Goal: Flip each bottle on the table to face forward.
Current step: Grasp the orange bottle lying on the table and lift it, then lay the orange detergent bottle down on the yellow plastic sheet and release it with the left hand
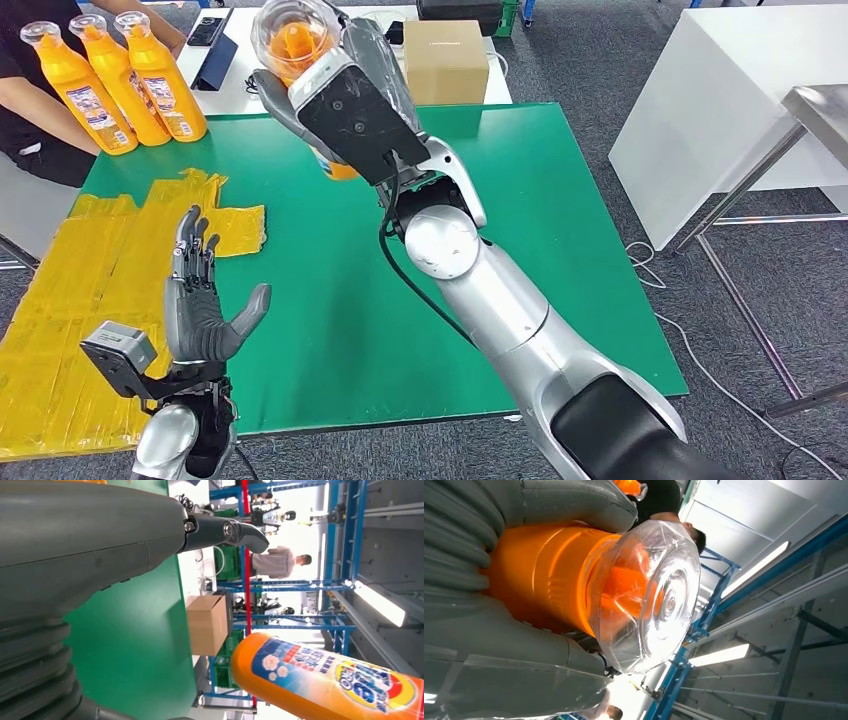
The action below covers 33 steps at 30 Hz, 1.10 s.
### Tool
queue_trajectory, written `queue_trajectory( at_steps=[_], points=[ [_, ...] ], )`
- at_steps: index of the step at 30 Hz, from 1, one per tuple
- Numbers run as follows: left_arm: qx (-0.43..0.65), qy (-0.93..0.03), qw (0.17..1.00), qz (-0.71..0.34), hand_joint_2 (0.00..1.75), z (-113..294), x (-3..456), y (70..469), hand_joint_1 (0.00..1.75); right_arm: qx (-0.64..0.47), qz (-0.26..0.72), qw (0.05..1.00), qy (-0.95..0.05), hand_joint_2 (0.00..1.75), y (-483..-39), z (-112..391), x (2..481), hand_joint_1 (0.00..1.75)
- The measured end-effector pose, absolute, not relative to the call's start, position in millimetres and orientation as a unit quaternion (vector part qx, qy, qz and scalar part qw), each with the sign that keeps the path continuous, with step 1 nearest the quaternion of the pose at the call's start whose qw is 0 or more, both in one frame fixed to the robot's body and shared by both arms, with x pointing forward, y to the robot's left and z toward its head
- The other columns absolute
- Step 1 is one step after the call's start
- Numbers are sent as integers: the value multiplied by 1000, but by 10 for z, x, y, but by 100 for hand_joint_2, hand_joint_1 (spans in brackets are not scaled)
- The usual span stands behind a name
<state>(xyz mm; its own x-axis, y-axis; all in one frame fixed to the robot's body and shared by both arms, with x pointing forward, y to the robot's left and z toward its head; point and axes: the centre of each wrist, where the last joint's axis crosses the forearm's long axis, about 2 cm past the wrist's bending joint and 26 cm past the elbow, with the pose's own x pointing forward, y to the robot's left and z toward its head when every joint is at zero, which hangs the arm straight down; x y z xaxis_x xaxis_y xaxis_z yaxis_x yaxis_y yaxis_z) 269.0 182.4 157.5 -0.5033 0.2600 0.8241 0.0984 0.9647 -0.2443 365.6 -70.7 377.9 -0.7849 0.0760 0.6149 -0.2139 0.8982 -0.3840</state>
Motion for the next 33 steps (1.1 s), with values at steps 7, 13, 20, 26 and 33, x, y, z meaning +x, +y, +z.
queue_trajectory(
  at_steps=[7, 13, 20, 26, 33],
  points=[
    [-101, -866, 483, 84, 175, 1590, 2689, 1823, 0, 43, 225, 328, -917, 175, -670, 3750, 3631, 175],
    [-100, -868, 479, 85, 175, 1599, 2687, 1824, 0, 45, 226, 328, -916, 175, -655, 3735, 3620, 175],
    [-99, -871, 471, 92, 175, 1630, 2684, 1799, 0, 57, 223, 329, -916, 175, -631, 3719, 3620, 175],
    [-101, -873, 468, 94, 175, 1645, 2680, 1783, 0, 61, 225, 331, -915, 175, -603, 3704, 3617, 175],
    [-103, -873, 467, 97, 175, 1650, 2676, 1770, 0, 64, 225, 333, -913, 175, -587, 3694, 3616, 175]
  ],
)
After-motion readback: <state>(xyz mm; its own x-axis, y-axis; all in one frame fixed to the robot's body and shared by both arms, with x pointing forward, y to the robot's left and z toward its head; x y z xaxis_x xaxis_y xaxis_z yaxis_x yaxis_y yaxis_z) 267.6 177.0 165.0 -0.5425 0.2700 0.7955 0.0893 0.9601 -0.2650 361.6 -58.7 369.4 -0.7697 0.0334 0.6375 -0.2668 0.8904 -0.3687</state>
